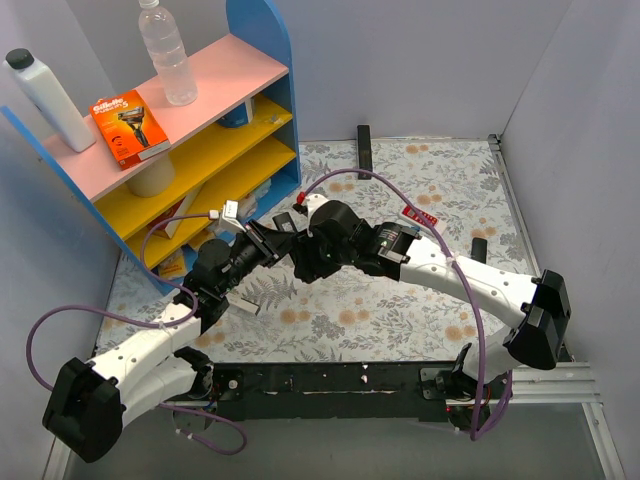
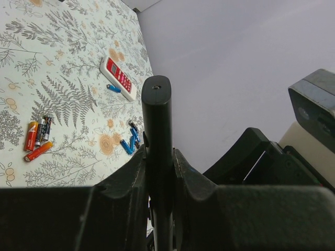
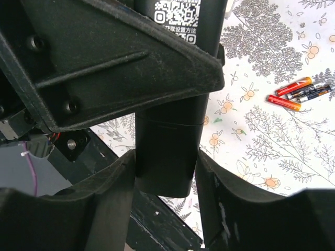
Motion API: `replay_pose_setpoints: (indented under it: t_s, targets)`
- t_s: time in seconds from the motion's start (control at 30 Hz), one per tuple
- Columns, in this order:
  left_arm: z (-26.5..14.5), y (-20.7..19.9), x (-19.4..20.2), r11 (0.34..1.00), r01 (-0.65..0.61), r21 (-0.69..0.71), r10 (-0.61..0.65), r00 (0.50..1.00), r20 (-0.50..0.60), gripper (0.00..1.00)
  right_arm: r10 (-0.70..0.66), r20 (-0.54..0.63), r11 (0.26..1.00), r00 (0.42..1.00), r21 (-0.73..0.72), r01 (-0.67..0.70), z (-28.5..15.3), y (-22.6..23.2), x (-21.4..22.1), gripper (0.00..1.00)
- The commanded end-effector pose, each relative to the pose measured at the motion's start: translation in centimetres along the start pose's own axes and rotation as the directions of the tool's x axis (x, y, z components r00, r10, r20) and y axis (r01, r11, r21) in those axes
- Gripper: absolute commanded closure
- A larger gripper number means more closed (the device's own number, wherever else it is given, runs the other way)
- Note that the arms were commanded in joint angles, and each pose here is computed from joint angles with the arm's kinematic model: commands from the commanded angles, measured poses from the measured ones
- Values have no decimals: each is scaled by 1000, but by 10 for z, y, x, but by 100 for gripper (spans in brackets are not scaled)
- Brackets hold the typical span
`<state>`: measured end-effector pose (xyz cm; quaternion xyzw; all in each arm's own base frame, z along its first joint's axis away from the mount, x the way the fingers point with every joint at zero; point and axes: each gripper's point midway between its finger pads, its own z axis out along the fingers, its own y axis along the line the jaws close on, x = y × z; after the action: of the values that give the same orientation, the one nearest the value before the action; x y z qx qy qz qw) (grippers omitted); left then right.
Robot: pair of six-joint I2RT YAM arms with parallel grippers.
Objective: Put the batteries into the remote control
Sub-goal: Adjust the remote control, then remove the battery cover from the remote control.
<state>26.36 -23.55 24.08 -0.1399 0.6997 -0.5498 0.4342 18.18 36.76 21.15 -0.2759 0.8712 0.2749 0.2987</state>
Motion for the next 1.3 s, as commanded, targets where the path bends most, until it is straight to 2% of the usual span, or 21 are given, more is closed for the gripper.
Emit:
replay_pose_setpoints:
  t_s: [0.0,0.1,0.23,0.27,0.5,0.93,1.27]
  targets:
    - [-1,-10,-14,999,-23,32,21,998,63,100,-24,-1,999,1000,-41,24,-2,7,-2,51]
    - [2,-8,-21,999,-38,11,37,995,98,100,-24,-44,999,999,-43,22,-2,2,15,60]
    - [4,-7,-36,998,-62,-11,63,984,166,100,-16,-105,997,994,-72,9,-4,3,41,62]
    - [5,-3,-46,997,-62,-39,69,974,218,100,-11,-119,997,993,-74,2,-4,3,47,62]
    - [5,8,-77,991,-71,-116,109,923,369,100,-5,-193,997,981,-79,-10,-12,-5,88,62]
    - [11,14,-106,971,-112,-213,202,859,470,100,26,-265,998,964,-47,-40,-17,-22,129,54]
    - [12,22,-112,965,-99,-244,211,847,489,100,10,-267,996,964,-81,-33,-21,-24,142,51]
